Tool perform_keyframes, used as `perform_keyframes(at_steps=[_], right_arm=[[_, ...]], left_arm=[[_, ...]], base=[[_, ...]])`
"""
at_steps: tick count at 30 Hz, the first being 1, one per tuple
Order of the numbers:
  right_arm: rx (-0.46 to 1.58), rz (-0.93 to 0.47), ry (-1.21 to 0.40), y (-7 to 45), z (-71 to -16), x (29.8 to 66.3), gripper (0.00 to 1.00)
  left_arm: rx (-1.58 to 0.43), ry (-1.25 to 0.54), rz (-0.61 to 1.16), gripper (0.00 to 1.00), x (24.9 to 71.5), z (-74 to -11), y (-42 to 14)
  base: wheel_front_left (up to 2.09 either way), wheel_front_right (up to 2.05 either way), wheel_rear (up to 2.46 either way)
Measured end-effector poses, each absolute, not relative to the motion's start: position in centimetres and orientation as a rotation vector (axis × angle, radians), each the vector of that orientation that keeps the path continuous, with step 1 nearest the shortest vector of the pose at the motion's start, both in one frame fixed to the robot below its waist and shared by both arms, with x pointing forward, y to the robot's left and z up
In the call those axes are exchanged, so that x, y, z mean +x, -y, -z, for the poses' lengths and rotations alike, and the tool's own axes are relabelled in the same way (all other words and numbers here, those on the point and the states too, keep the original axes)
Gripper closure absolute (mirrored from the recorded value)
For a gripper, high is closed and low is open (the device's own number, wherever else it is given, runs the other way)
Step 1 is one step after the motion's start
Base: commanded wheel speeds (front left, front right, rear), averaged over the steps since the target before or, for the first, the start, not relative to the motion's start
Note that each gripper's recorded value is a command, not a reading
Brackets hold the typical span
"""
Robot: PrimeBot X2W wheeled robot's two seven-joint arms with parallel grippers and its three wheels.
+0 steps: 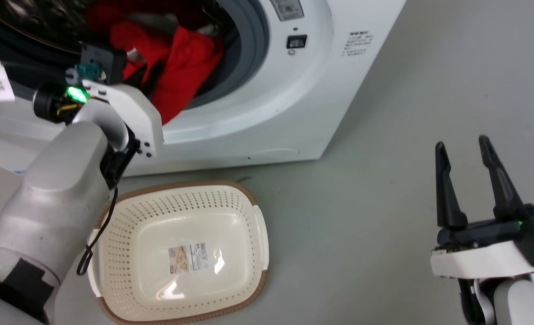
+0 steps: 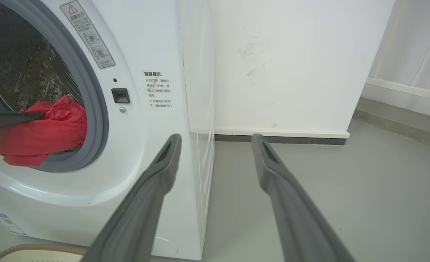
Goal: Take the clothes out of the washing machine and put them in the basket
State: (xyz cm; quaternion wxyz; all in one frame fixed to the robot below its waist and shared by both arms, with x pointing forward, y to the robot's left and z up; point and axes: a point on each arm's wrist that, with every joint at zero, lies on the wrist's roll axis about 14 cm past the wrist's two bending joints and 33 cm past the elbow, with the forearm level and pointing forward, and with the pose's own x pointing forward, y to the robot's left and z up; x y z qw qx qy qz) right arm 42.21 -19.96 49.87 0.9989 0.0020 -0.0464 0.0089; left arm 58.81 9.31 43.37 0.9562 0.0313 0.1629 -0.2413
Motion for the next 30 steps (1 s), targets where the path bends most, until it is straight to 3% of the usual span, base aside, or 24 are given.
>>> perform_keyframes(at_steps=[30], right_arm=[[0.003, -0.120, 0.185, 16.4, -53.9, 36.0, 0.00]], left_arm=[[0.124, 0.157, 0.444, 1.00, 44.3, -60.6, -12.4]], base=[[0.00, 0.00, 0.00]])
